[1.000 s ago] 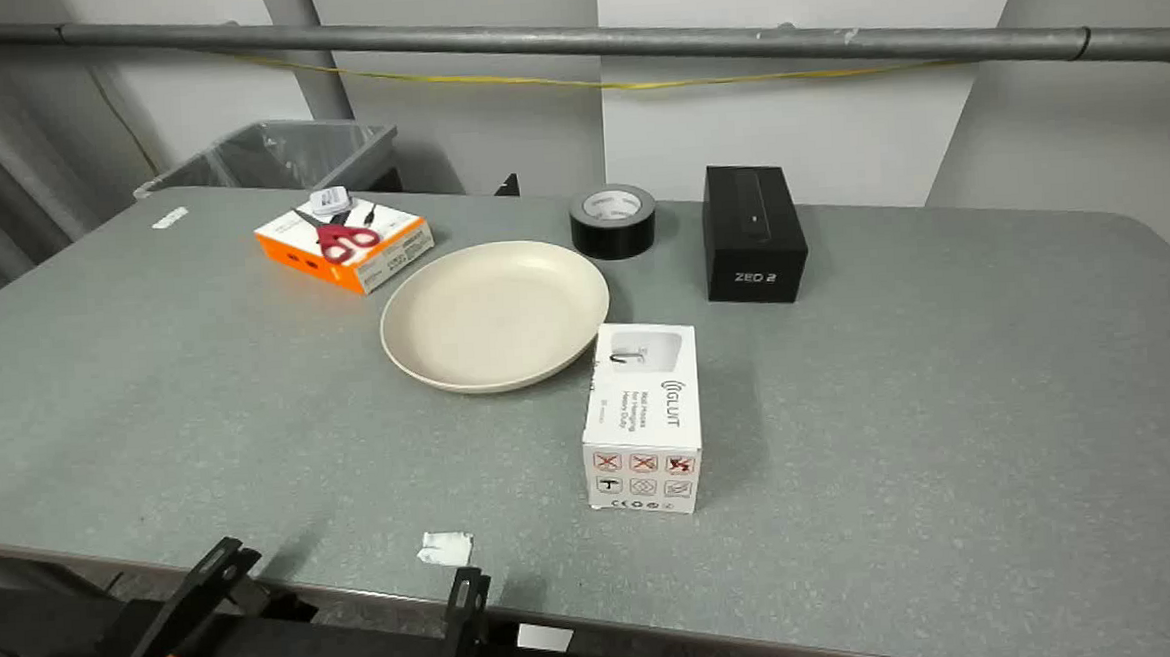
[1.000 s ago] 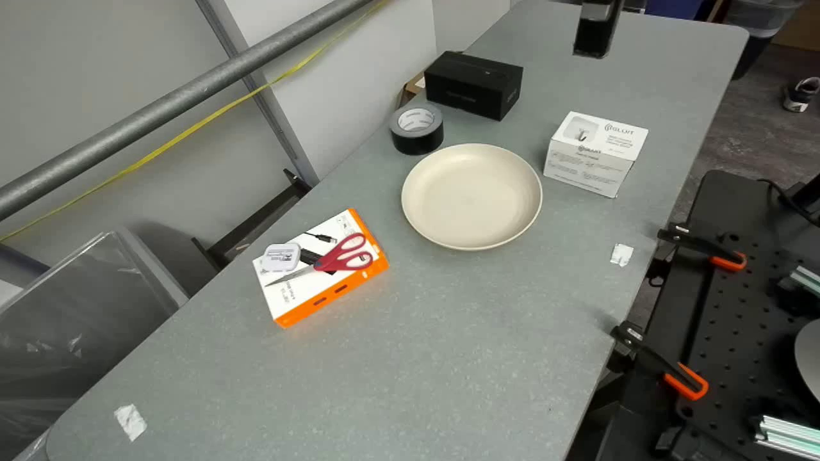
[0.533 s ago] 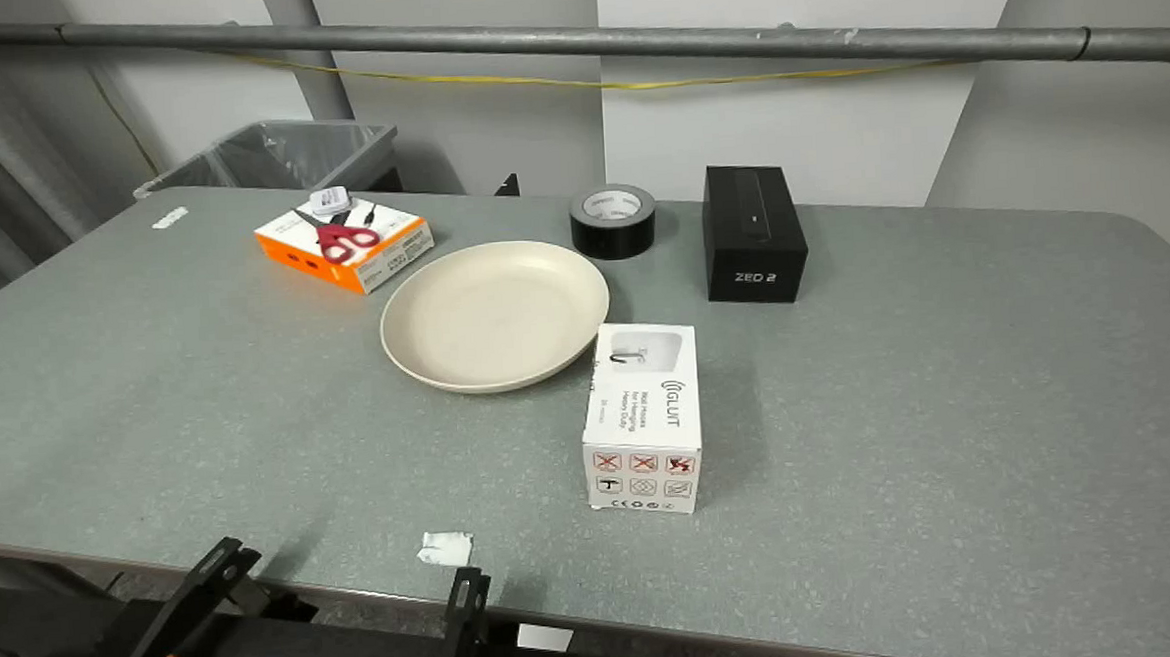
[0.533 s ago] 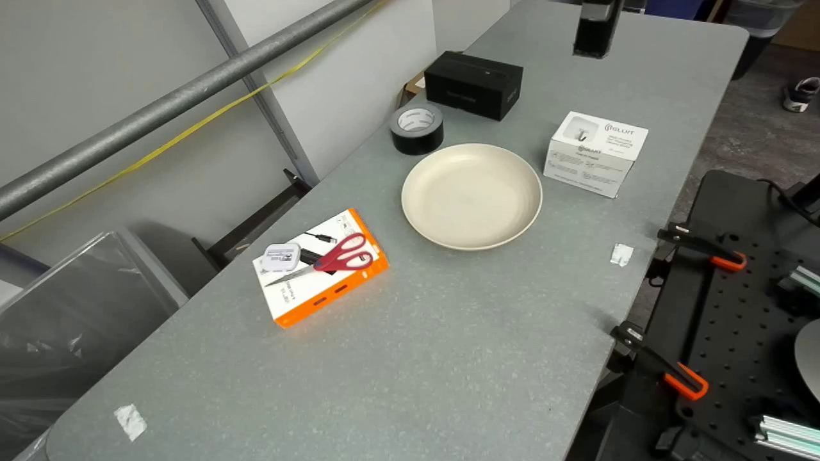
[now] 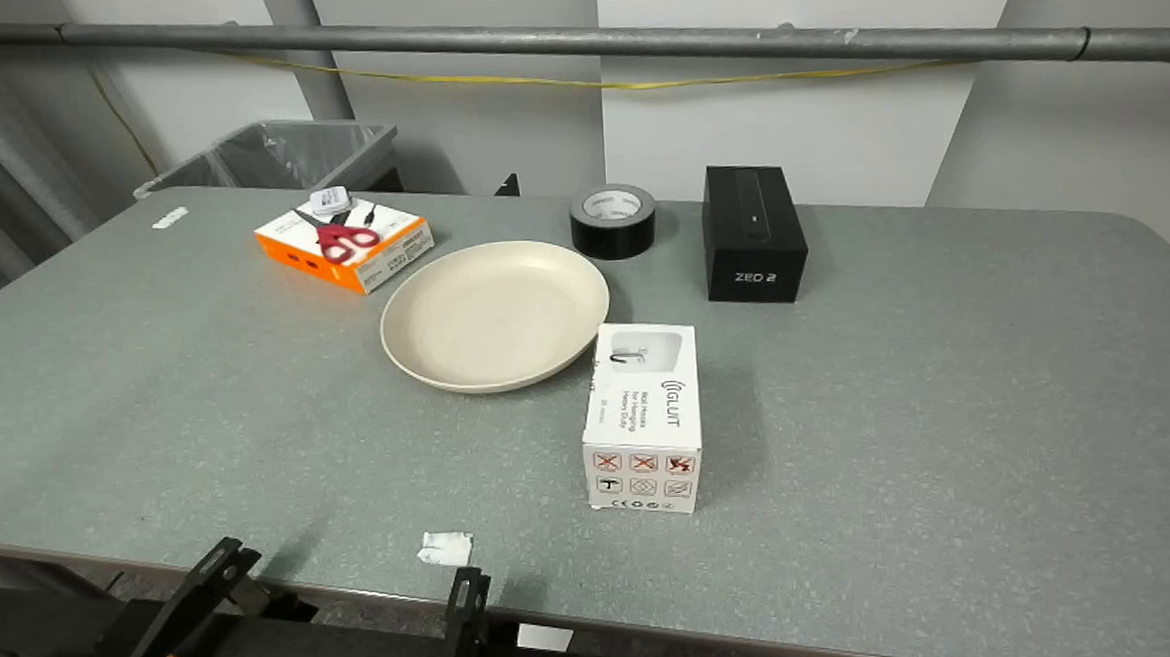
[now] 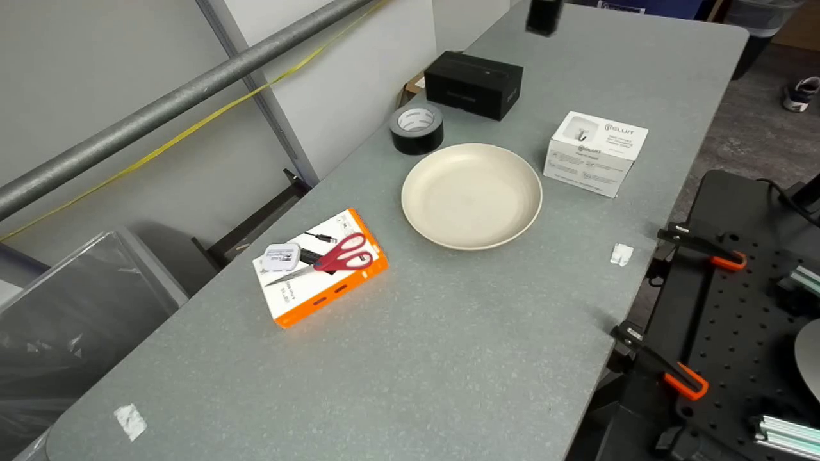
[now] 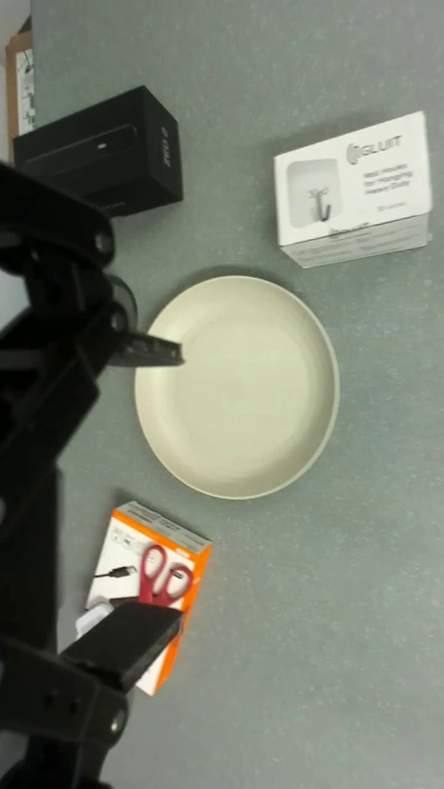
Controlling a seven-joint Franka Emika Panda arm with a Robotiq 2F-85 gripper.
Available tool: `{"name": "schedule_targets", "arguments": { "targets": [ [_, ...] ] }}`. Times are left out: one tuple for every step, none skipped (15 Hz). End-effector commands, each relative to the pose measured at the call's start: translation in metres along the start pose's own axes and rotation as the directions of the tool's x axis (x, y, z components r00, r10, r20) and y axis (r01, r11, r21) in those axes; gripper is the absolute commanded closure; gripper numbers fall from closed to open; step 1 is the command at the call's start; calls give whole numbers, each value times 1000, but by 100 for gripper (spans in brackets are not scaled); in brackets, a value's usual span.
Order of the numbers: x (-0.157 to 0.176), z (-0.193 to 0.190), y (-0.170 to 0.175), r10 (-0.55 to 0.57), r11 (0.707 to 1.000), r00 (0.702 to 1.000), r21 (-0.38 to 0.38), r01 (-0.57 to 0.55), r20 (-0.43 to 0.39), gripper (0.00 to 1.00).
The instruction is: Pick up the tape and put it on the plate
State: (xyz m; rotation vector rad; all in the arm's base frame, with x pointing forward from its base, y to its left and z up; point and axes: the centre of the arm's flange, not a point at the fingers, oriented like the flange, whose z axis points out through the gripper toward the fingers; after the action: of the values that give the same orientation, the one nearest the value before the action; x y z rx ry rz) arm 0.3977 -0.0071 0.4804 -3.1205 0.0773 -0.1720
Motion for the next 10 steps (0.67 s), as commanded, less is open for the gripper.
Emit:
{"name": "schedule_targets", "arguments": {
  "targets": [
    [76,24,20,49,998,996,-29,-51,-81,0],
    [92,31,28,68,997,993,-34,-71,-93,0],
    [105,38,36,88,995,991,-35,-91,-98,0],
    [116,44,44,106,993,990,-33,-109,-97,0],
    [127,47,53,129,991,988,-26,-132,-89,0],
    [133,49,61,145,989,987,-13,-146,-67,0],
    [136,51,67,154,988,987,13,-153,-46,0],
    [108,55,57,123,992,990,-13,-125,-70,0],
    [115,58,62,137,990,988,-8,-138,-65,0],
    [120,60,65,144,989,988,-8,-144,-64,0]
  ]
}}
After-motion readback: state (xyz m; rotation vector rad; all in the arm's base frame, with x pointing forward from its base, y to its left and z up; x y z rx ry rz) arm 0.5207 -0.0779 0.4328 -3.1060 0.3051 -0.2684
